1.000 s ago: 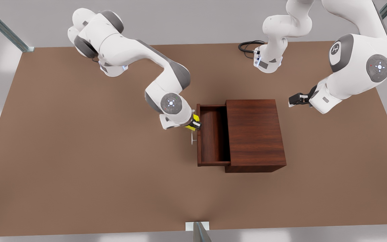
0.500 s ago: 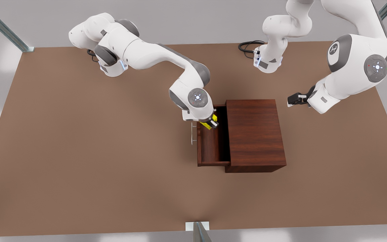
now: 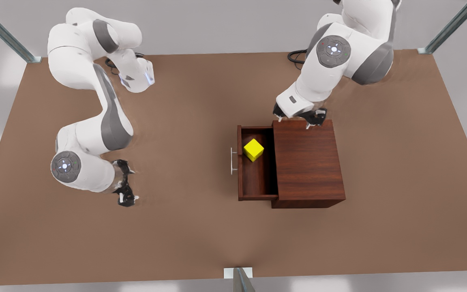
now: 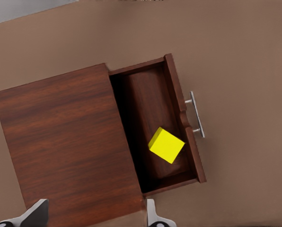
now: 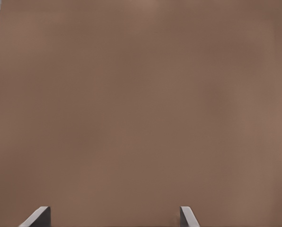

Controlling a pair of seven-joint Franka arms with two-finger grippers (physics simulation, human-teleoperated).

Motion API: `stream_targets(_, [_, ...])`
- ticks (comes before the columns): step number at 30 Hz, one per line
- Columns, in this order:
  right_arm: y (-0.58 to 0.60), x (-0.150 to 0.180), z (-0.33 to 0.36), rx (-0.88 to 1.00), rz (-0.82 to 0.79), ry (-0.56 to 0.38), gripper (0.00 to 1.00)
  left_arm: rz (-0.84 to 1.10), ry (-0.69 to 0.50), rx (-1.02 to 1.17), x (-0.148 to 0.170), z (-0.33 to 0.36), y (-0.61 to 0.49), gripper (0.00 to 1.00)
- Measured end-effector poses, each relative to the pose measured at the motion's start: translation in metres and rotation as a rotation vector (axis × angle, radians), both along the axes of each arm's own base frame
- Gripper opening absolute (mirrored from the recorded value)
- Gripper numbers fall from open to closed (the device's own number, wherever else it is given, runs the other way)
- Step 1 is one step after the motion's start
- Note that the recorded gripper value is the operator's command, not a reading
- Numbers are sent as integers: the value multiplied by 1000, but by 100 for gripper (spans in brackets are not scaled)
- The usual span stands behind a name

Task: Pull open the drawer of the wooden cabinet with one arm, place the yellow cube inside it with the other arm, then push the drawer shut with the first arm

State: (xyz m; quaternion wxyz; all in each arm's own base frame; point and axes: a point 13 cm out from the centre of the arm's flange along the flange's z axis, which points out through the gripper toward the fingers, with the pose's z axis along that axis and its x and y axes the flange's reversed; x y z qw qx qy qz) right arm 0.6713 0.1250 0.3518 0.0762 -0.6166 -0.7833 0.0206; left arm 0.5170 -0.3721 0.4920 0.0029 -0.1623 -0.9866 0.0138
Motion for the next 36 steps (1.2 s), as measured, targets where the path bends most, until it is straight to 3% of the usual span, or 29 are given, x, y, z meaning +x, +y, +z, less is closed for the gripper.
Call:
stream_targets(2, [-94,-54,-14,-52,28,82,100,-21,-33,-5,-15,-25,-83,100])
stream_targets(4, [-145,-97,0,-66,99,84,100,7,-67,-12,-21,-69,-148,100])
stream_targets(6, [-150,-116,6,-57,224,86,100,52,-119,1,-18,-133,-198,100])
stream_targets(9, [-111,-106,5,-23,458,82,100,132,-234,-19,-6,-201,-250,100])
stream_targets(17, [-160,-87,24,14,742,58,100,417,-391,-111,46,-261,-264,100])
stream_targets(20, [-177,-66,64,9,802,1,100,498,-390,-125,47,-276,-264,100])
stream_targets(27, [-161,-74,52,75,993,68,100,638,-349,-63,33,-315,-248,100])
stream_targets(36, [-150,-77,46,141,1115,75,100,771,-308,48,49,-328,-195,100])
